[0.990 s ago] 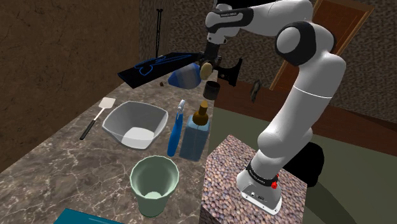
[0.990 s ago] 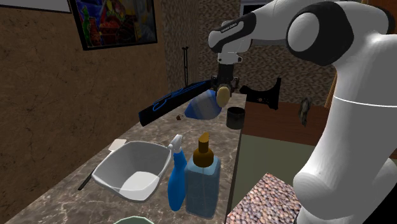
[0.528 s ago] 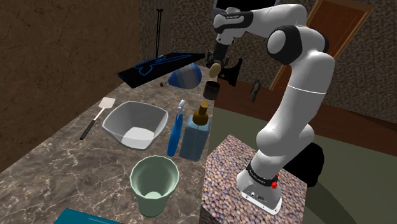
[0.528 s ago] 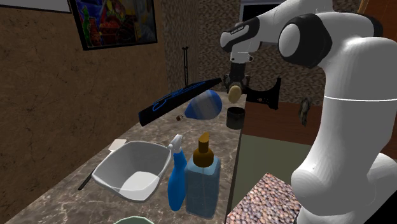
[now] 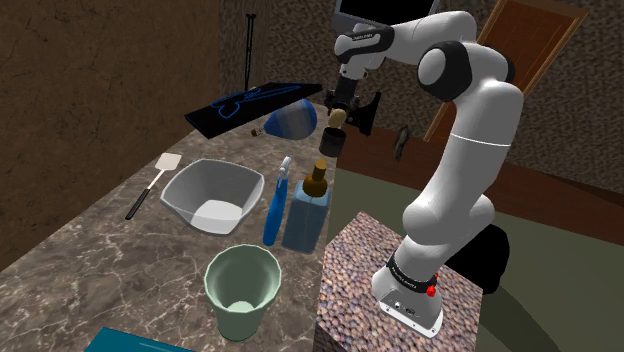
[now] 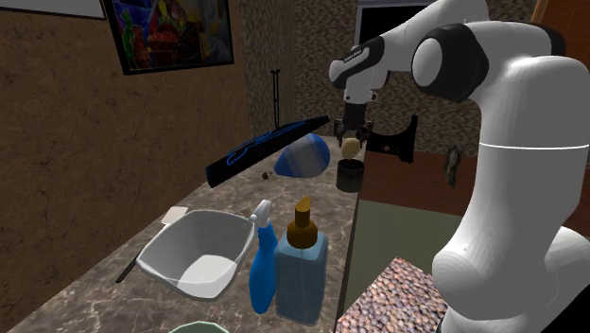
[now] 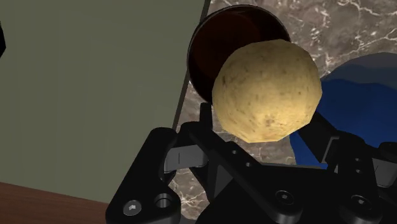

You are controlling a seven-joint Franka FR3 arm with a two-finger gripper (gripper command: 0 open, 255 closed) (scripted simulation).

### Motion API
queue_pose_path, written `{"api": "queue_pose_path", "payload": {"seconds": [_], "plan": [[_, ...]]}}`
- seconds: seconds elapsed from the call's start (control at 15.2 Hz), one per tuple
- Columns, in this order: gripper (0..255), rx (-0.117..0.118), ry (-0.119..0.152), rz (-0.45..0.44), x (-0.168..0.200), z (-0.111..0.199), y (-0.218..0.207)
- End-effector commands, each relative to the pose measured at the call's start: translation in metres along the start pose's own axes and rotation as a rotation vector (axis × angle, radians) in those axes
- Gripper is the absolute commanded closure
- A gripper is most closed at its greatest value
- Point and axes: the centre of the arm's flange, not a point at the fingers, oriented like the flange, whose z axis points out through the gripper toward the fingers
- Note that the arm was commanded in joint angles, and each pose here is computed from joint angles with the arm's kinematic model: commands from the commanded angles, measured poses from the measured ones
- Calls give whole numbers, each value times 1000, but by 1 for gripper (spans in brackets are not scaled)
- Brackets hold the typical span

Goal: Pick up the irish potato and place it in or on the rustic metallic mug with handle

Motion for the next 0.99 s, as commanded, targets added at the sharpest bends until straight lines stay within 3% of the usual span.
{"api": "queue_pose_path", "payload": {"seconds": [0.0, 0.26, 0.79, 0.86, 0.92], "plan": [[255, 0, 1, 0, 0, 12, 1], [255, 0, 1, 0, 1, 34, 2], [255, 0, 1, 0, 1, 34, 2], [0, 0, 1, 0, 1, 34, 2], [0, 0, 0, 0, 1, 34, 2]]}}
